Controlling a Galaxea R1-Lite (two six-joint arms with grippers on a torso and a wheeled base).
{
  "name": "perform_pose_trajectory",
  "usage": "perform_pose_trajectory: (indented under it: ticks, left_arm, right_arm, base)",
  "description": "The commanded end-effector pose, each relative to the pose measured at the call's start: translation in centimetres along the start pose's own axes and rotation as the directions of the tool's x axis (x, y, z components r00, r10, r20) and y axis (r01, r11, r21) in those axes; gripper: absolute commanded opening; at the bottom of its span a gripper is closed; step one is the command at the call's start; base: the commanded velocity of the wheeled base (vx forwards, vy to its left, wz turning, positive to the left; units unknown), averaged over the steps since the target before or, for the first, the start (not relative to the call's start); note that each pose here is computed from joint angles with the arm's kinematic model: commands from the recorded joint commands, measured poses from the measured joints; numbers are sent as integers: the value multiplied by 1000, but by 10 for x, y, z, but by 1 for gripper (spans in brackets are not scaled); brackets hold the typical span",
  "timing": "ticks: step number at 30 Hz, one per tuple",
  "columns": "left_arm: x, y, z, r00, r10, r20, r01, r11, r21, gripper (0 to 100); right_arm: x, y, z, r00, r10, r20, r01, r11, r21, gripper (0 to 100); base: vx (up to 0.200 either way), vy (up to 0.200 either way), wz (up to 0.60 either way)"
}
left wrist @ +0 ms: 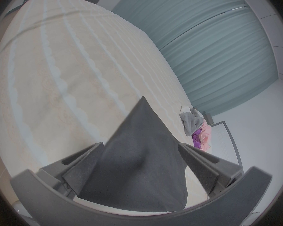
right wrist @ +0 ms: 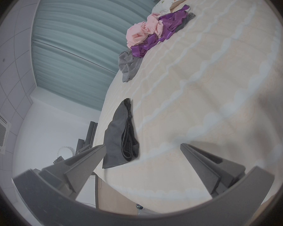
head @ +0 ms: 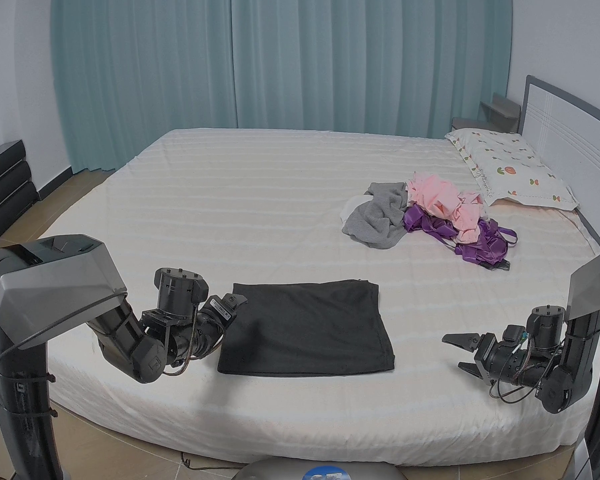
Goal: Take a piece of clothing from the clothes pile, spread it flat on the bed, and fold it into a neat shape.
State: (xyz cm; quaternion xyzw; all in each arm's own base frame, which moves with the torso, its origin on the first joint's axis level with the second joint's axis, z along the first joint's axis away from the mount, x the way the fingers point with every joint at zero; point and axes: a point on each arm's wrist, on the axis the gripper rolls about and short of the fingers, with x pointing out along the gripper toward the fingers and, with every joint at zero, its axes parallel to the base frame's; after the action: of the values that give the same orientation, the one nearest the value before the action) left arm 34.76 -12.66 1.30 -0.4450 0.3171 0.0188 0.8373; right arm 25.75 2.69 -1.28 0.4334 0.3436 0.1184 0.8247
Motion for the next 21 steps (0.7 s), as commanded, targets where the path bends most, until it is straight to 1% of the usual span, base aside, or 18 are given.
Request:
perform_pose_trajectory:
  ticks: [1,6,10,12,14,17,20,21]
  left_arm:
    - [0,-3,2,1000,-9,10,9,1000,2,100]
    - [-1,-5,4,1000,-14,20,14,1000,0,100]
    - [5,-5,17,998,-17,53,17,1000,-6,100]
    - [5,-3,25,998,-16,68,16,1000,13,100]
    - [7,2,29,997,-9,74,7,999,36,100]
    - [16,13,23,999,18,48,-22,997,74,100]
    - [25,21,14,1000,4,-6,-3,996,94,100]
    - [25,21,14,1000,4,-6,-3,996,94,100]
  right_arm:
    - [5,-4,-1,1000,-10,-8,10,1000,20,100]
    - [5,-4,-1,1000,-4,-4,4,999,46,100]
    - [7,-6,-3,1000,-10,-13,11,999,52,100]
    - [8,-8,-4,1000,-15,-21,16,998,57,100]
    - [9,-8,-5,1000,-18,-23,19,998,57,100]
    - [9,-7,-5,1000,-17,-25,18,998,56,100]
    - [9,-8,-6,999,-18,-26,19,998,55,100]
    - [9,-8,-6,999,-18,-26,19,998,55,100]
  base:
    - [0,0,0]
    - [0,0,0]
    - [0,0,0]
    - [0,0,0]
    - [0,0,0]
    - [0,0,0]
    - [0,0,0]
    - [0,0,0]
